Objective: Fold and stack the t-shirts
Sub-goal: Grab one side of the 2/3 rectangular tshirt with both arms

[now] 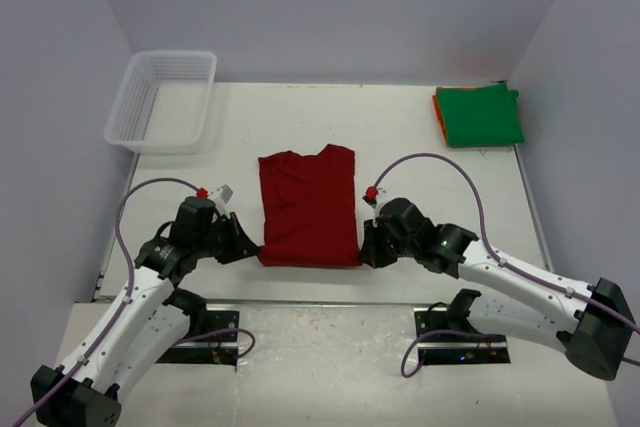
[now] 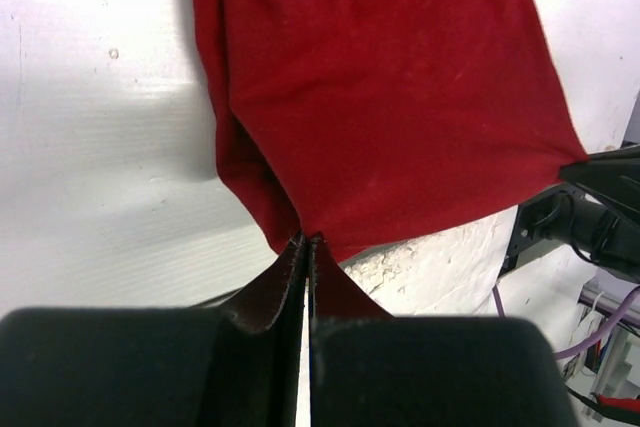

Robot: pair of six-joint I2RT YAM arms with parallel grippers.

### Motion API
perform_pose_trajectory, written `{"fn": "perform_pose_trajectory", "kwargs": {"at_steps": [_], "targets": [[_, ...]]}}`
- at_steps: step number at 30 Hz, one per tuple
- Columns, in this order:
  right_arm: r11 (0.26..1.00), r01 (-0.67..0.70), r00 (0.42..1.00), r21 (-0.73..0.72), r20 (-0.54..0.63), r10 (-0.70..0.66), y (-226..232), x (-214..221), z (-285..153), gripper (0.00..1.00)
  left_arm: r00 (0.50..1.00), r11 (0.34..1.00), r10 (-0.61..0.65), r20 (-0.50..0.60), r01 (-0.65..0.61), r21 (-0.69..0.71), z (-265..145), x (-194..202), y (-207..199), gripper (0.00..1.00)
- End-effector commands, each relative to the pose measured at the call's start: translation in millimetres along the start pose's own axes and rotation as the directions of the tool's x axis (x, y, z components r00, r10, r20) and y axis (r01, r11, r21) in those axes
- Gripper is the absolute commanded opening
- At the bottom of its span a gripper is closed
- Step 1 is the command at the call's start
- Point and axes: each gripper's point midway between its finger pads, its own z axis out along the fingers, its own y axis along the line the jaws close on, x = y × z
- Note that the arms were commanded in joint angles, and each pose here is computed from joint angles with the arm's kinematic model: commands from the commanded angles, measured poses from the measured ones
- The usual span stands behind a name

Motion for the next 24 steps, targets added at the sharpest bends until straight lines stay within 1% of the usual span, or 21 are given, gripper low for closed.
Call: {"fn": "perform_pose_trajectory", "kwargs": {"at_steps": [1,3,4,6,7,9,10,11,12,13,16,19,23,24], "targets": [[0.998,-0.042,0.999,0.052,0.029,0.041,-5,-3,5,0.00,0.998,0.999,0.040,0.046,-0.041,0.017,-10,-11,-9,0.00],[0.994,-0.061,0.998,0.087,0.004,0.061,-6,1,7,0.00,0.999,0.999,0.045,0.022,-0.045,0.010,-7,-8,-7,0.00],[0.989,-0.046,0.999,0.138,-0.002,0.047,-13,4,9,0.00,0.999,0.999,0.049,0.011,-0.049,0.014,-6,-7,-8,0.00],[0.984,-0.053,0.999,0.172,0.011,0.051,-14,0,9,0.00,0.998,0.998,0.057,0.001,-0.057,0.013,-4,-7,-7,0.00],[0.979,-0.055,0.998,0.195,0.023,0.052,-17,-4,8,0.00,0.998,0.998,0.063,0.018,-0.063,0.007,-4,-12,-8,0.00],[0.981,-0.059,0.997,0.187,0.052,0.050,-12,-14,5,0.00,0.997,0.998,0.070,0.045,-0.070,-0.007,-6,-19,-9,0.00],[0.977,-0.060,0.997,0.204,0.067,0.047,-13,-19,2,0.00,0.993,0.997,0.079,0.084,-0.078,-0.014,-10,-30,-14,0.00],[0.975,-0.060,0.996,0.215,0.070,0.046,-13,-22,2,0.00,0.991,0.996,0.085,0.101,-0.084,-0.017,-11,-36,-16,0.00],[0.975,-0.059,0.995,0.212,0.095,0.040,-6,-36,-2,0.00,0.990,0.996,0.094,0.102,-0.092,-0.023,-10,-40,-18,0.00],[0.972,-0.054,0.995,0.230,0.093,0.033,-7,-39,-4,0.00,0.986,0.995,0.102,0.135,-0.098,-0.030,-14,-53,-24,0.00],[0.977,-0.021,0.994,0.212,0.108,-0.002,5,-57,-5,0.00,0.984,0.992,0.123,0.130,-0.124,-0.001,-12,-65,-39,0.00],[0.976,-0.011,0.995,0.218,0.096,-0.010,4,-54,-2,0.00,0.983,0.990,0.138,0.121,-0.138,-0.004,-9,-61,-35,0.00],[0.959,-0.007,1.000,0.283,0.019,0.002,-18,-27,18,0.00,0.988,0.992,0.124,0.094,-0.124,-0.004,2,-49,-24,0.00],[0.959,-0.024,1.000,0.282,-0.006,0.026,-18,-20,25,0.00,0.991,0.993,0.114,0.066,-0.114,0.009,9,-41,-20,0.00]]}}
